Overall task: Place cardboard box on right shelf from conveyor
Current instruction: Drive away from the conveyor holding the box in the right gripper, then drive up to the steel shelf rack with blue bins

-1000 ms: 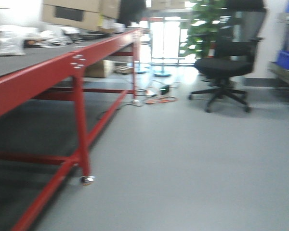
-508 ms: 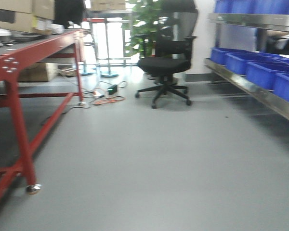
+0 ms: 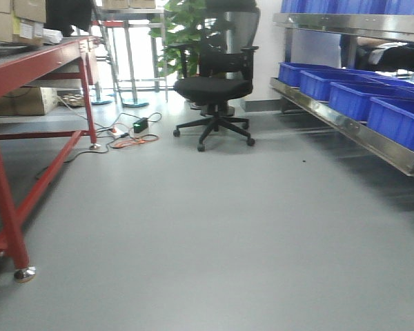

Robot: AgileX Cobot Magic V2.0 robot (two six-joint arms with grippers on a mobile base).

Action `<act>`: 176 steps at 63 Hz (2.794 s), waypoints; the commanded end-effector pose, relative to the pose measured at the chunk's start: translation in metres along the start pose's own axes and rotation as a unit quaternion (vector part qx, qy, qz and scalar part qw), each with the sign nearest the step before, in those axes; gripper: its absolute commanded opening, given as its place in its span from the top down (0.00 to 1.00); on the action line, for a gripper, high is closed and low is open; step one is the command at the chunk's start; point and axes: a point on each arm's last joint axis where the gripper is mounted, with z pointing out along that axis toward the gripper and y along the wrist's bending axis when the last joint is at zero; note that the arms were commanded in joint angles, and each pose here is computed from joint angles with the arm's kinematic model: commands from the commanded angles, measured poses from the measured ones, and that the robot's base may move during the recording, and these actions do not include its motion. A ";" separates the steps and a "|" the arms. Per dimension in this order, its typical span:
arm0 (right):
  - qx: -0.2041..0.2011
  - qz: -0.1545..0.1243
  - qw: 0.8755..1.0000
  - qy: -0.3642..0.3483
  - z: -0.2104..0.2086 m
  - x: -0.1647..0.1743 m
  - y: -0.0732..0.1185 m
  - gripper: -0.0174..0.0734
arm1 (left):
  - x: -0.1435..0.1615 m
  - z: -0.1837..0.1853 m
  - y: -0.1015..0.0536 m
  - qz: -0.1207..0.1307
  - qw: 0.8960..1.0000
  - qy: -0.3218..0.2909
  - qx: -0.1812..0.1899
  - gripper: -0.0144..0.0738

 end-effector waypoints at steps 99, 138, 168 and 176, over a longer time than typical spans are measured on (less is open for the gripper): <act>-0.002 -0.009 0.999 -0.051 -0.001 -0.016 0.002 0.55 | -0.010 -0.002 -0.004 -0.005 0.998 -0.051 0.036 0.97; -0.002 -0.009 0.999 -0.051 -0.001 -0.016 0.002 0.55 | -0.010 -0.002 -0.004 -0.005 0.998 -0.051 0.036 0.97; -0.002 -0.009 0.999 -0.051 -0.001 -0.016 0.002 0.55 | -0.010 -0.002 -0.004 -0.005 0.998 -0.051 0.036 0.97; -0.002 -0.009 0.999 -0.051 -0.001 -0.016 0.002 0.55 | -0.010 -0.002 -0.004 -0.005 0.998 -0.051 0.036 0.97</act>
